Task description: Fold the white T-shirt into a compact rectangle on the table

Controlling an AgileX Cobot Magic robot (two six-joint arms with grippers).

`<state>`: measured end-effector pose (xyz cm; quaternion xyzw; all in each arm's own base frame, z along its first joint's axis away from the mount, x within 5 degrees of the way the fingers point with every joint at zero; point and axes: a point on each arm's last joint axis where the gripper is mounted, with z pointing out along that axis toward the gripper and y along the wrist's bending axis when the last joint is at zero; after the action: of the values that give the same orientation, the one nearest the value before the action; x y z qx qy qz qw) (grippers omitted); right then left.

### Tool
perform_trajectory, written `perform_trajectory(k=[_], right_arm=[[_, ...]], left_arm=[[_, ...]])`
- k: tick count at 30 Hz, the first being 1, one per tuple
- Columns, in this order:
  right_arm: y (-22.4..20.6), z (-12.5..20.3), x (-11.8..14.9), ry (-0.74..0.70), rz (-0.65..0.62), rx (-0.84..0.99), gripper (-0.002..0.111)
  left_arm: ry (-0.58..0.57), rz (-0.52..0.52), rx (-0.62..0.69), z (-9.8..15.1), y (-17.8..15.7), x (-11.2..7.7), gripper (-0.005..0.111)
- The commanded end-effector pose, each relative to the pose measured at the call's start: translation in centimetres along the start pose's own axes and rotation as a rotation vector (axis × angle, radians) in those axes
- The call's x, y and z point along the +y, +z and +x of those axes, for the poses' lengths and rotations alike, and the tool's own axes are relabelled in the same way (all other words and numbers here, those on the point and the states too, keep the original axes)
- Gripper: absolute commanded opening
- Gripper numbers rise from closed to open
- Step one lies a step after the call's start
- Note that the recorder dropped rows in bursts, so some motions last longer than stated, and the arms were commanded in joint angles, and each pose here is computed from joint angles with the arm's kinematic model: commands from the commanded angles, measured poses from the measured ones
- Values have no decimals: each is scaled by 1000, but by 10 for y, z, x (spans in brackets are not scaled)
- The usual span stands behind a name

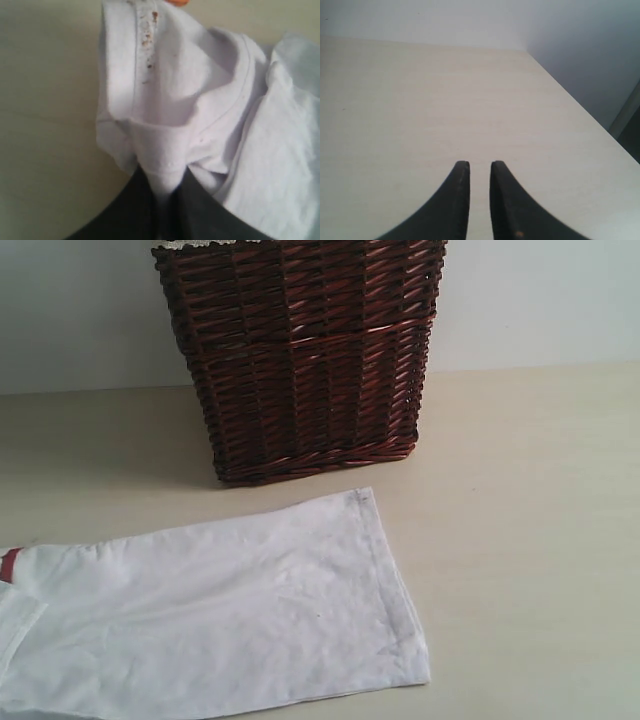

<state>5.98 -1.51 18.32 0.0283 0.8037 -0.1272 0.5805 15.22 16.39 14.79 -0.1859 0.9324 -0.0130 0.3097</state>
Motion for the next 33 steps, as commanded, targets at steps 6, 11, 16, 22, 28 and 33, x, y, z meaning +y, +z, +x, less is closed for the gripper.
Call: perform_trajectory(k=[6, 11, 16, 22, 28, 33], right_arm=[[0, 1, 0, 5, 4, -7, 17], [0, 1, 0, 5, 4, -7, 17], [0, 1, 0, 3, 5, -9, 17], [0, 0, 0, 3, 6, -15, 17], [0, 0, 0, 3, 6, -15, 17], [0, 0, 0, 3, 6, -15, 17]], left_arm=[[109, -121, -257, -69, -48, 18, 0], [322, -2, -335, -97, -87, -10, 0], [475, 300, -297, -94, -110, -73, 0], [539, 821, -79, -47, -97, -170, 0], [609, 834, -97, 5, -67, -210, 62], [613, 829, -116, 5, -67, -210, 66]])
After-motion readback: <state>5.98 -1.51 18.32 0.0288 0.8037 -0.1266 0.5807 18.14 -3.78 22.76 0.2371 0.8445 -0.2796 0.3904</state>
